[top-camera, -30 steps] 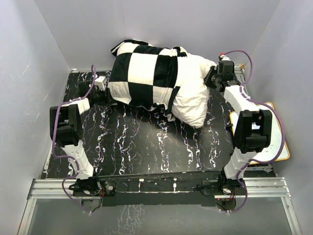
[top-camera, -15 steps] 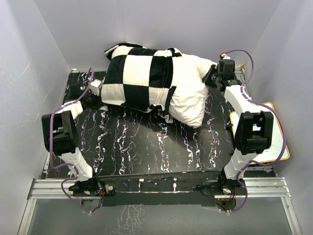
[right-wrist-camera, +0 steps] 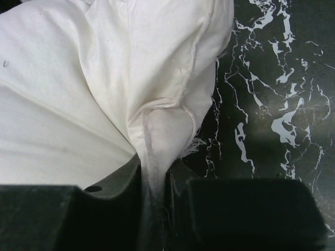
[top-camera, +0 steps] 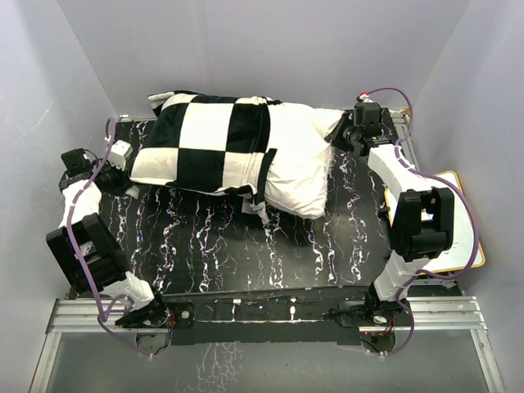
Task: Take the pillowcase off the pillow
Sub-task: Remove the pillow from the pillowcase.
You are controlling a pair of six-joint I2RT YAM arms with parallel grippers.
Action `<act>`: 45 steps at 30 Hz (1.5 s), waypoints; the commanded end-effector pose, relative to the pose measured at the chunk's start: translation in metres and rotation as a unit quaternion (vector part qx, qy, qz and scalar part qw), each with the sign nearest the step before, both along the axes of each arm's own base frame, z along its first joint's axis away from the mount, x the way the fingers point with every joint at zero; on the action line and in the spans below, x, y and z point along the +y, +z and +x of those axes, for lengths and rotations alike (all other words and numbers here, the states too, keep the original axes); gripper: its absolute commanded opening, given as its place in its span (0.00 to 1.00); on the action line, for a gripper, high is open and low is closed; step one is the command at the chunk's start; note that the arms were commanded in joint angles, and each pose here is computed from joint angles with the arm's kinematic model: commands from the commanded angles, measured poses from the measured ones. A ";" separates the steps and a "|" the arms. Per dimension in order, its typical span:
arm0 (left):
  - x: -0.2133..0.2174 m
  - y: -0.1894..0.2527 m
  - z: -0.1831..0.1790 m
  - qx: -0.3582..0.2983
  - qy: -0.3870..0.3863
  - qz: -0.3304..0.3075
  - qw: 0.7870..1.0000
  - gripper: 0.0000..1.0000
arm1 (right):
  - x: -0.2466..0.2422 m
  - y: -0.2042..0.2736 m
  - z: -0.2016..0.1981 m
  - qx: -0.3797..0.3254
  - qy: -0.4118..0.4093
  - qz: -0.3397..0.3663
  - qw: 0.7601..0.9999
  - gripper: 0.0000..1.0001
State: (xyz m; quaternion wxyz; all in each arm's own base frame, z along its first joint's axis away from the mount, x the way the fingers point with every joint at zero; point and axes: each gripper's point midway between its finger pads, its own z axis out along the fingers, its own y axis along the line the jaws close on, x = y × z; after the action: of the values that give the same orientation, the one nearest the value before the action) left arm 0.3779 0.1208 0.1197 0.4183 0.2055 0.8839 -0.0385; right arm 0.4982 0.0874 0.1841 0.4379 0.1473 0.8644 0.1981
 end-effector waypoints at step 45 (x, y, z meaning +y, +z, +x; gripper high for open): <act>0.028 0.018 -0.057 0.056 -0.050 0.180 0.981 0.00 | -0.030 0.023 0.038 -0.102 -0.073 0.097 0.987 0.08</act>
State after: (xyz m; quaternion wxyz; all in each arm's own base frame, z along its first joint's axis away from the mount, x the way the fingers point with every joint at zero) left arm 0.3394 0.1044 0.1309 0.3591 0.3203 0.8764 0.0203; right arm 0.5289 0.1257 0.1780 0.4579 0.1820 0.8033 0.3345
